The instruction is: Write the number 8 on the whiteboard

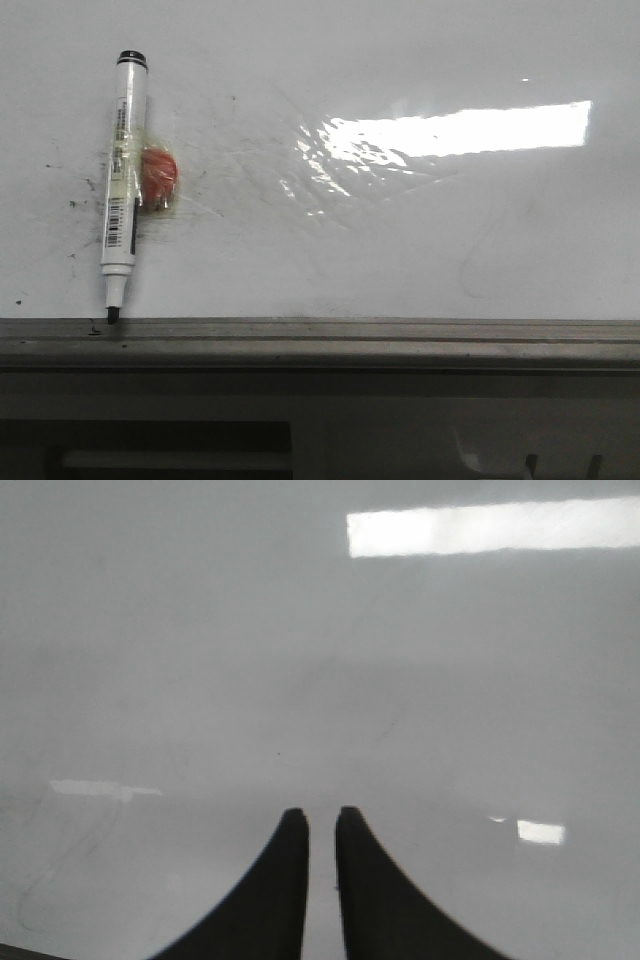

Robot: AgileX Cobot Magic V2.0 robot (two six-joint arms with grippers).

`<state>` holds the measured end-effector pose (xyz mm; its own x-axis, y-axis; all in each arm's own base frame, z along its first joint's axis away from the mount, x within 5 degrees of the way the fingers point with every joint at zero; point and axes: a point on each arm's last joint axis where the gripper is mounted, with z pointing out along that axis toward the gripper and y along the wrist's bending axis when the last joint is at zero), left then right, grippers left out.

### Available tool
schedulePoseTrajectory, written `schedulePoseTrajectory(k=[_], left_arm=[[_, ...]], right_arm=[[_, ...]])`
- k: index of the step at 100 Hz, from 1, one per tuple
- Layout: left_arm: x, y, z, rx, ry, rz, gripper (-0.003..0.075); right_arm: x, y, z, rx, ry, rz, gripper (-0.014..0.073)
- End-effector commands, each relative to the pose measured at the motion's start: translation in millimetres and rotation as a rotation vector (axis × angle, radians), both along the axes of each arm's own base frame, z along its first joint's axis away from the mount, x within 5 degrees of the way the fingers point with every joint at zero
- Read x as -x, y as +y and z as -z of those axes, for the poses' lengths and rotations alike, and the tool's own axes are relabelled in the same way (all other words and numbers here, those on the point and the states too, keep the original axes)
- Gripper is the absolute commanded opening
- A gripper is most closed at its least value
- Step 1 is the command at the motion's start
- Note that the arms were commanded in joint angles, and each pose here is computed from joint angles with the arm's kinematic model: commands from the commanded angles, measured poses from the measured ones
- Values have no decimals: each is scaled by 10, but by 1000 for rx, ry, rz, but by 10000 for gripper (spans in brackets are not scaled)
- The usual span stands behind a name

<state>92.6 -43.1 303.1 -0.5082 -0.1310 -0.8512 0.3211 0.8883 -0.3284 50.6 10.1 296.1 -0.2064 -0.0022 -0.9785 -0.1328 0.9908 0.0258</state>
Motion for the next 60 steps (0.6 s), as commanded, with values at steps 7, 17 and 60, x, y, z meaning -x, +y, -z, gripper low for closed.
schedulePoseTrajectory(k=[7,17,60], left_arm=[[-71,-110,-106,-2,-27,91,295],[-109,-189,-68,-8,3,147,295],[-409,-520,126,91,168,210,379]], right_arm=[[-11,-11,-184,0,-91,14,229],[-10,-7,-179,-6,-84,11,356],[-9,-5,-175,-10,-79,9,398]])
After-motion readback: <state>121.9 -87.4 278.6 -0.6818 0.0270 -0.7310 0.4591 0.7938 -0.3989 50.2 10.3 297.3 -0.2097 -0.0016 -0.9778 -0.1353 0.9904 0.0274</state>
